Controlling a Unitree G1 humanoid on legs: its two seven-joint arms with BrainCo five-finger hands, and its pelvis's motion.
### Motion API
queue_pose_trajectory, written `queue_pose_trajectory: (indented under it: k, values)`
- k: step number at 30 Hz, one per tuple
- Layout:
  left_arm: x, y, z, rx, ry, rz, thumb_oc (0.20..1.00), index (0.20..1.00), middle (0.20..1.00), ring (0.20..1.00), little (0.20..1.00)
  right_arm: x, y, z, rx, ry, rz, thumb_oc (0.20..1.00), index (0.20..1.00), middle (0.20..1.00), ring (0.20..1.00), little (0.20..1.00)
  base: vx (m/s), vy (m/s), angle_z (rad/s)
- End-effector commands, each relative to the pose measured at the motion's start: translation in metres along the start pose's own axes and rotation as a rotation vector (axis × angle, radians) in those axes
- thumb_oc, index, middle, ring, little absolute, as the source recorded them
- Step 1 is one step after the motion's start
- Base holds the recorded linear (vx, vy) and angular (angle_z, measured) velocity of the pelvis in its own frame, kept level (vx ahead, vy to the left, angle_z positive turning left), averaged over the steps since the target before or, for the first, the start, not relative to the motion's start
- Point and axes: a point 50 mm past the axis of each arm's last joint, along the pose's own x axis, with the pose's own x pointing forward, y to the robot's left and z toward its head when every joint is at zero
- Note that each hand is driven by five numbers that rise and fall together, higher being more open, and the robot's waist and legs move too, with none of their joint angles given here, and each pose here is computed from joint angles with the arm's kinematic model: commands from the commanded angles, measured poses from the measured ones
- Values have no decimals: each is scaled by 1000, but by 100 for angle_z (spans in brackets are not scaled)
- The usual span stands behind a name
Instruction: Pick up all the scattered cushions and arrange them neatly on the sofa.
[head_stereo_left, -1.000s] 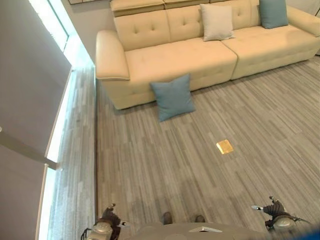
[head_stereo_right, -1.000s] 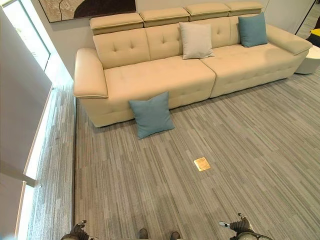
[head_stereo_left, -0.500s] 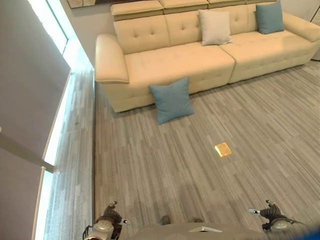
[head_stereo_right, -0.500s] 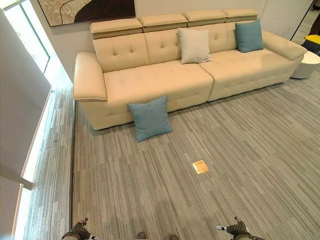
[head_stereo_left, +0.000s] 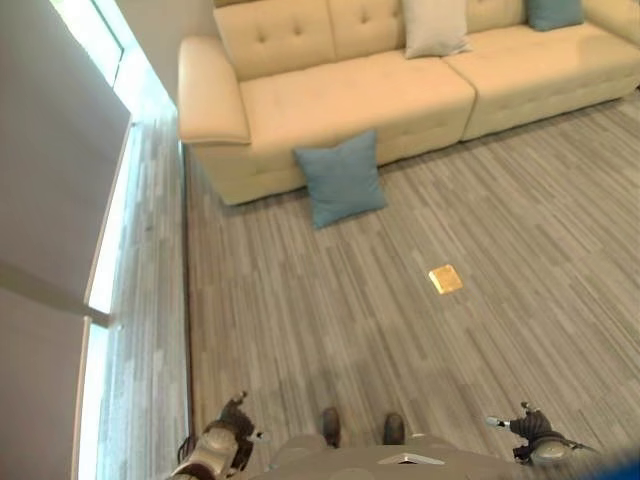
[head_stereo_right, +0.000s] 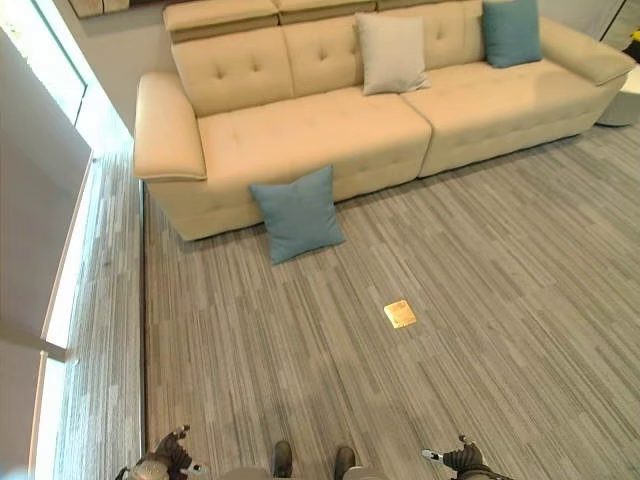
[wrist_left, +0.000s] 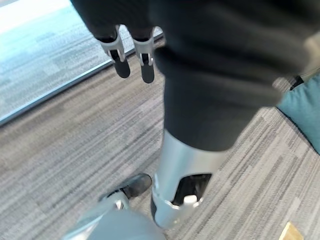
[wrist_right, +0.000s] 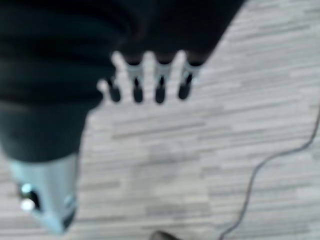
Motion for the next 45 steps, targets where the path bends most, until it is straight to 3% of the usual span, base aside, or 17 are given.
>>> queue_pose_trajectory:
  k: [1, 14, 26, 33, 37, 45]
  values:
    - [1, -2, 10, -4, -42, 5, 1000, 1000, 1000, 1000, 1000, 3, -16, 9, -34, -39, -33, 1000, 1000, 1000, 1000, 1000, 154, -119, -7]
    - [-8, -1, -37, -21, 116, 6, 1000, 1000, 1000, 1000, 1000, 2, -1, 11, -136, -45, 26, 1000, 1000, 1000, 1000, 1000, 277, 46, -29]
    - [1, 9, 2, 65, -22, 36, 1000, 1000, 1000, 1000, 1000, 6, -3, 58, -199, -179, 16, 1000, 1000, 1000, 1000, 1000, 368, 29, -7]
    - [-2, -2, -10, 103, 13, -4, 1000, 1000, 1000, 1000, 1000, 4, 0, 35, -205, -123, 36, 1000, 1000, 1000, 1000, 1000, 366, -265, 71]
    - [1, -4, 10, 80, -45, -16, 1000, 1000, 1000, 1000, 1000, 5, -4, 37, -129, -129, 17, 1000, 1000, 1000, 1000, 1000, 310, -509, 62]
    - [-5, -6, -21, 66, 48, -28, 1000, 1000, 1000, 1000, 1000, 3, 0, 28, -169, -114, 34, 1000, 1000, 1000, 1000, 1000, 283, -29, -30]
